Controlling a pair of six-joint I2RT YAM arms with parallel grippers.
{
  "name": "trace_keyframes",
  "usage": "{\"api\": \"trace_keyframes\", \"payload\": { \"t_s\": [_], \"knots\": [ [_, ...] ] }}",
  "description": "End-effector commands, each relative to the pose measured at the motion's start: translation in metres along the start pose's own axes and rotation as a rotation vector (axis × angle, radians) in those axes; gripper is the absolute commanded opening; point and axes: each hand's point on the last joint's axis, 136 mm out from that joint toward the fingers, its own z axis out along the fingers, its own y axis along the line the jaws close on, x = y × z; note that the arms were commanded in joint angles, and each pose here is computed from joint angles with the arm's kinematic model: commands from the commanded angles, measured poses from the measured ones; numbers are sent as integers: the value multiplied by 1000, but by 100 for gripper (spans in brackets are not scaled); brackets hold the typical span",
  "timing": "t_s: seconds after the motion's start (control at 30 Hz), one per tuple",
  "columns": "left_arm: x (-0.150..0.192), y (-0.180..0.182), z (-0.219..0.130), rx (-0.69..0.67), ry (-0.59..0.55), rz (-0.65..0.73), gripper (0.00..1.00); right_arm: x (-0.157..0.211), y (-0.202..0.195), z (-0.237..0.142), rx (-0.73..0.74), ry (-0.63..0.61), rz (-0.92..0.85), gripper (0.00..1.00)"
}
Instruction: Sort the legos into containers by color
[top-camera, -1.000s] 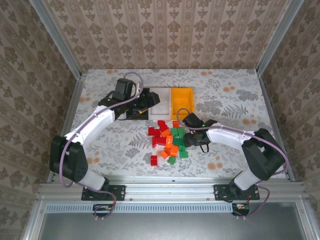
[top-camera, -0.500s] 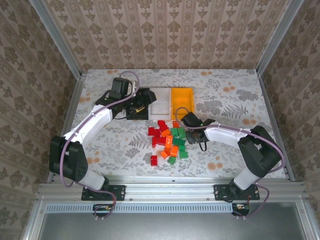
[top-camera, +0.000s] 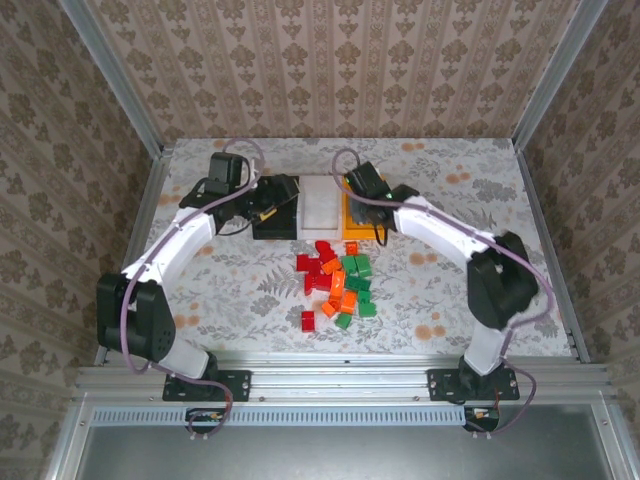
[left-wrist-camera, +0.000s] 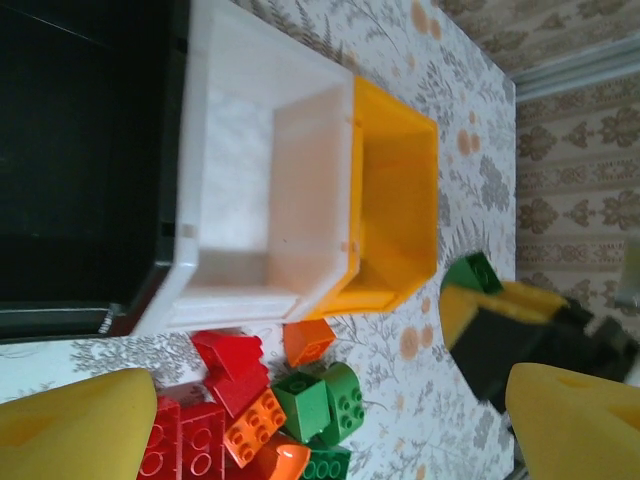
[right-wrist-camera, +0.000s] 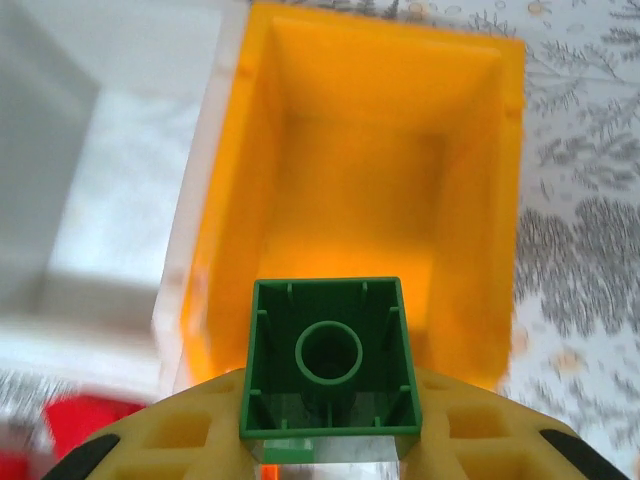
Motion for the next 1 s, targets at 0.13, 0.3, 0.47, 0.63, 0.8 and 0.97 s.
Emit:
{"api": "trace_keyframes", "payload": {
  "t_s": [0.13, 0.3, 0.47, 0.63, 0.8, 0.97],
  "knots": [
    [-4, 7, 1, -20, 3, -1, 92, 1, -11, 62, 49, 145, -21, 32],
    [-6, 6, -1, -19, -2, 3, 92, -1, -10, 70, 43, 160, -25, 39],
    [-7, 6, -3, -19, -6, 5, 92, -12, -10, 58, 29, 126, -13, 50],
    [-8, 4, -4, -11, -9, 3, 92, -22, -9, 28, 2, 69, 6, 50],
    [1, 4, 4, -6, 12, -7, 92, 19, 1, -16, -45, 39, 5, 50],
    [21, 3, 23, -6, 81, -16, 92, 93, 7, -34, -79, 90, -9, 49]
  ]
}}
